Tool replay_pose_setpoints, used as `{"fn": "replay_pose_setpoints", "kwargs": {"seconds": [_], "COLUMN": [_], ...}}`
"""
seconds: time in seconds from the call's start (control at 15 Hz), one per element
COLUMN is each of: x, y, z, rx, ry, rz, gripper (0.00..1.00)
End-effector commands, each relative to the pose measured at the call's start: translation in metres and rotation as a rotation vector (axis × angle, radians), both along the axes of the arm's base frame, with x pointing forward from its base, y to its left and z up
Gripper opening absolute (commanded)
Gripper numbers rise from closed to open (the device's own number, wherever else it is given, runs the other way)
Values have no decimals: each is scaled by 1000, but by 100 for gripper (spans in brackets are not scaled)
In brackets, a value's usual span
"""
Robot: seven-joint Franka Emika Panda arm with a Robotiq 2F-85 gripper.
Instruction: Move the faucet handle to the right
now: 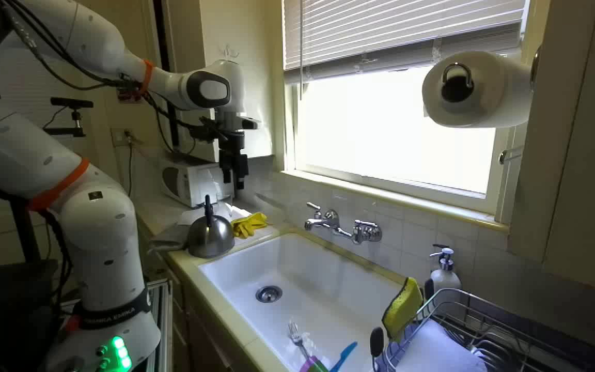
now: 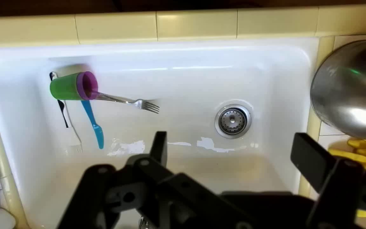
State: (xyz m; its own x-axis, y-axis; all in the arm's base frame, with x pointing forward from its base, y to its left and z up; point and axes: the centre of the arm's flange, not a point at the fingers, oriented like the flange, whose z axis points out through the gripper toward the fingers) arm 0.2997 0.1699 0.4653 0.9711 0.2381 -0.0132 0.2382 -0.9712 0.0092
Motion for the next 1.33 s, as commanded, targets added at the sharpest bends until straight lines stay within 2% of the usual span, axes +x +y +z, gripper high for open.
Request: {"fn": "replay_pose_setpoints", "kwargs": {"seconds": [0.0,0.27,0.33,0.4,0.87,1.0,1.2,1.27], "x": [0,0,7,23,126,156,192,198], "y": [0,0,-1,4,64,74,78,83], "z": [0,0,-1,-10,-71,-81,-89,-88], "rx": [0,0,-11,-7,84,112,130,135], "ry": [0,1,-28,-58,-349,-409,-450,-425], "rz": [0,0,-66,-155,-463,-555,-706,-767], "gripper": [100,100,100,100,100,100,100,100]}}
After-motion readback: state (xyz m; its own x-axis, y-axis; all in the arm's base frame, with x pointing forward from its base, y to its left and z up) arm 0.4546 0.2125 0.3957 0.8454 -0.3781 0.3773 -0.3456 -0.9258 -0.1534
